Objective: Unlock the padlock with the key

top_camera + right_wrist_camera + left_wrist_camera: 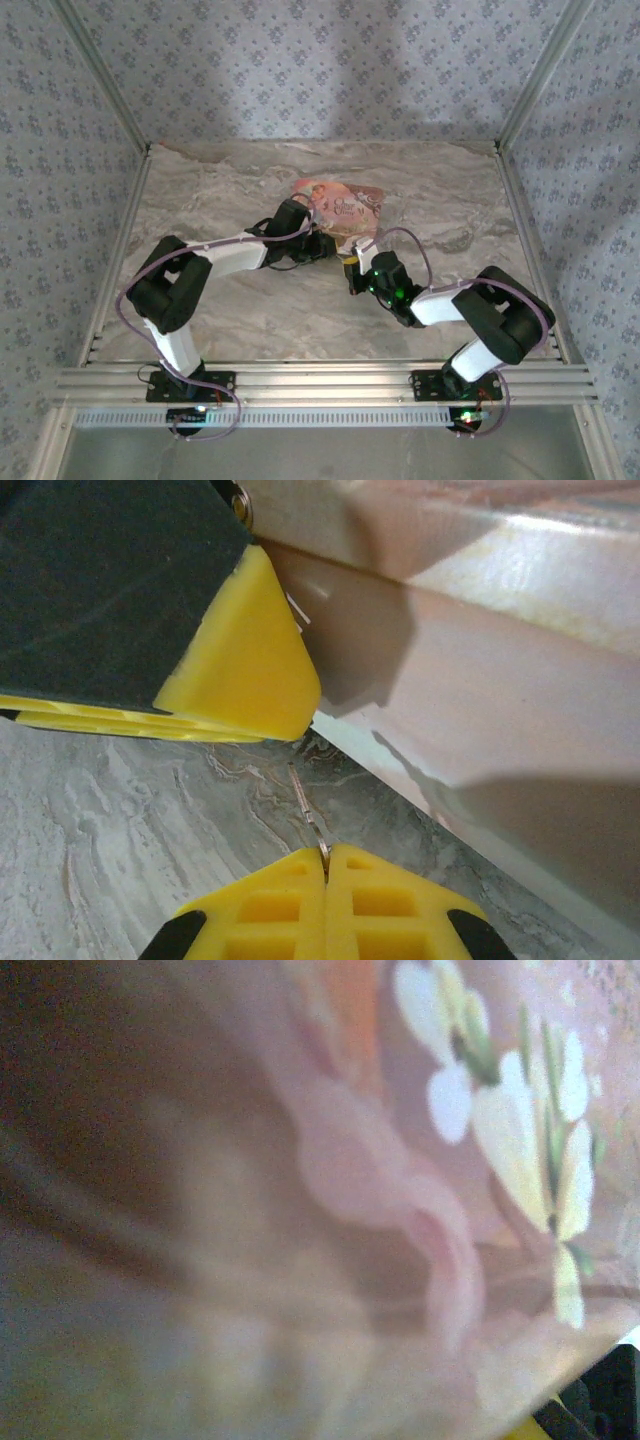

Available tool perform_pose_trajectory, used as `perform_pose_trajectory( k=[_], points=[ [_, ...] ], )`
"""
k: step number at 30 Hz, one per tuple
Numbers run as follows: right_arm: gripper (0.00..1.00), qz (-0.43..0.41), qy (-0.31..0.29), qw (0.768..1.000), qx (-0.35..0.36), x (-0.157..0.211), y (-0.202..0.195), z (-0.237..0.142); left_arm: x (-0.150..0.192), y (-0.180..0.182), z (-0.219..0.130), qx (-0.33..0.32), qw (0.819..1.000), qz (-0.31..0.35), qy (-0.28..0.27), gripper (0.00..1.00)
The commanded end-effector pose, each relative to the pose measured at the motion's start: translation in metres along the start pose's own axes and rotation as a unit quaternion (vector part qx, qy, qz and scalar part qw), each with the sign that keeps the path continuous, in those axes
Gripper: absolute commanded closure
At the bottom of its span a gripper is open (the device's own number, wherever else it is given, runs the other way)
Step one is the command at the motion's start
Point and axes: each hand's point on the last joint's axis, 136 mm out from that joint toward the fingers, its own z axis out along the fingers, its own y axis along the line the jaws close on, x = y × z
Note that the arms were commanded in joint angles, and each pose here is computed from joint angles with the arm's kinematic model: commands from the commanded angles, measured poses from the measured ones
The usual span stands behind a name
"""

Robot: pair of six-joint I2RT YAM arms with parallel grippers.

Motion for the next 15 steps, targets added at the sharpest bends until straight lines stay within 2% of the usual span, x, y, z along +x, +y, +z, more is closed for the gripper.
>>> perform_pose_trajectory(
  k=[1,15],
  points=[
    [1.0,-0.003,-0.015,1.0,0.003,-0.0037,-0.0037,0.0006,-0.0102,-0.0391,-0.0128,0.054,0.998,0.013,-0.009,0.89],
    [1.0,-0.002,-0.011,1.0,-0.02,-0.001,0.0012,0.0044,-0.0089,-0.0381,-0.0105,0.054,0.999,0.009,-0.005,0.9]
  ],
)
